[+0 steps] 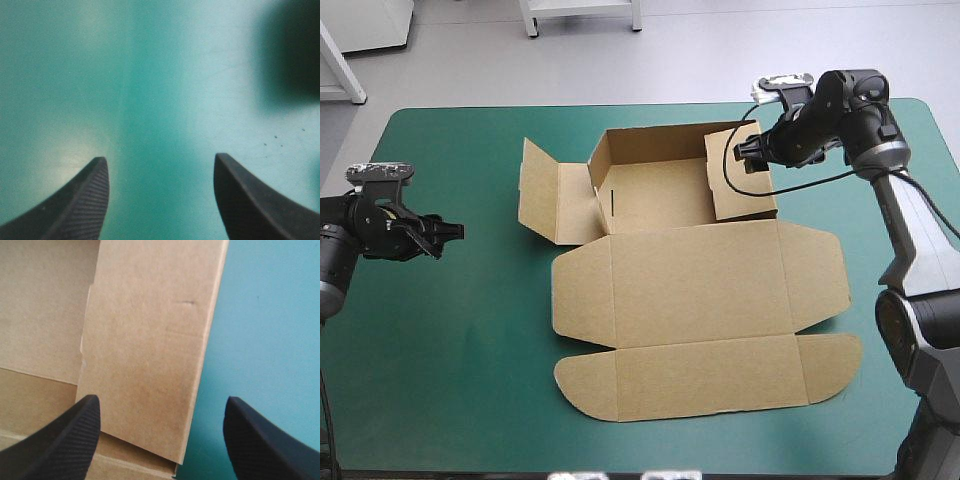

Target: Fold the box

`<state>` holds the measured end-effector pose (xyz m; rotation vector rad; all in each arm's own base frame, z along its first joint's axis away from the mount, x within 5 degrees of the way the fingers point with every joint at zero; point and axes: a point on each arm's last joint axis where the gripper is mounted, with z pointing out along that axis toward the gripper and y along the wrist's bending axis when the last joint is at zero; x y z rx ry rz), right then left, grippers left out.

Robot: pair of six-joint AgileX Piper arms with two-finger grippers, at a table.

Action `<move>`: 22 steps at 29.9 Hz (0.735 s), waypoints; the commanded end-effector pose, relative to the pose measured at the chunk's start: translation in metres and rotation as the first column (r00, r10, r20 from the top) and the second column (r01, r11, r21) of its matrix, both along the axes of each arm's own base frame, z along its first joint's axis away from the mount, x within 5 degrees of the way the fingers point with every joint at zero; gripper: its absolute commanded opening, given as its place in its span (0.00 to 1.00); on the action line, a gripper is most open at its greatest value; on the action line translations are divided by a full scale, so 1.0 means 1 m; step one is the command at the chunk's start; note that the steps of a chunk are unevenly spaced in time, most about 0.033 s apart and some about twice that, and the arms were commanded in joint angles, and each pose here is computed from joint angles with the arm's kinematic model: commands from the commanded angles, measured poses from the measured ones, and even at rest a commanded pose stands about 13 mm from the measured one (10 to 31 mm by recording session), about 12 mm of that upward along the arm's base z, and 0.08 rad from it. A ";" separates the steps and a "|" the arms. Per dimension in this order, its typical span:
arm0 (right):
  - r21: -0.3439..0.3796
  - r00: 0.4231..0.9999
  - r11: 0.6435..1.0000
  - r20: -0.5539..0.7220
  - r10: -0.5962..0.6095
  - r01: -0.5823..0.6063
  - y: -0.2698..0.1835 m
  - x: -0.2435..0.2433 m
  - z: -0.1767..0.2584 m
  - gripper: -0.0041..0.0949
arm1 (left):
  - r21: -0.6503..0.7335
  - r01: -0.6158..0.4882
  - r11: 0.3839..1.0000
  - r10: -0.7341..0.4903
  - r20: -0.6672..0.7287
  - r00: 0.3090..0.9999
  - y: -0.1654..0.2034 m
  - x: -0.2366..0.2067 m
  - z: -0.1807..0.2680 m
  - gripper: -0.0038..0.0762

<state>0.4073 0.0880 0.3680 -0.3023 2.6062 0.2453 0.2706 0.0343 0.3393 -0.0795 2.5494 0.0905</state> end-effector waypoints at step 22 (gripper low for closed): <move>-0.015 0.995 1.000 0.096 0.021 -0.020 0.028 0.044 -0.044 0.74 | -0.022 0.017 1.000 -0.015 0.091 0.996 -0.004 -0.001 0.018 0.60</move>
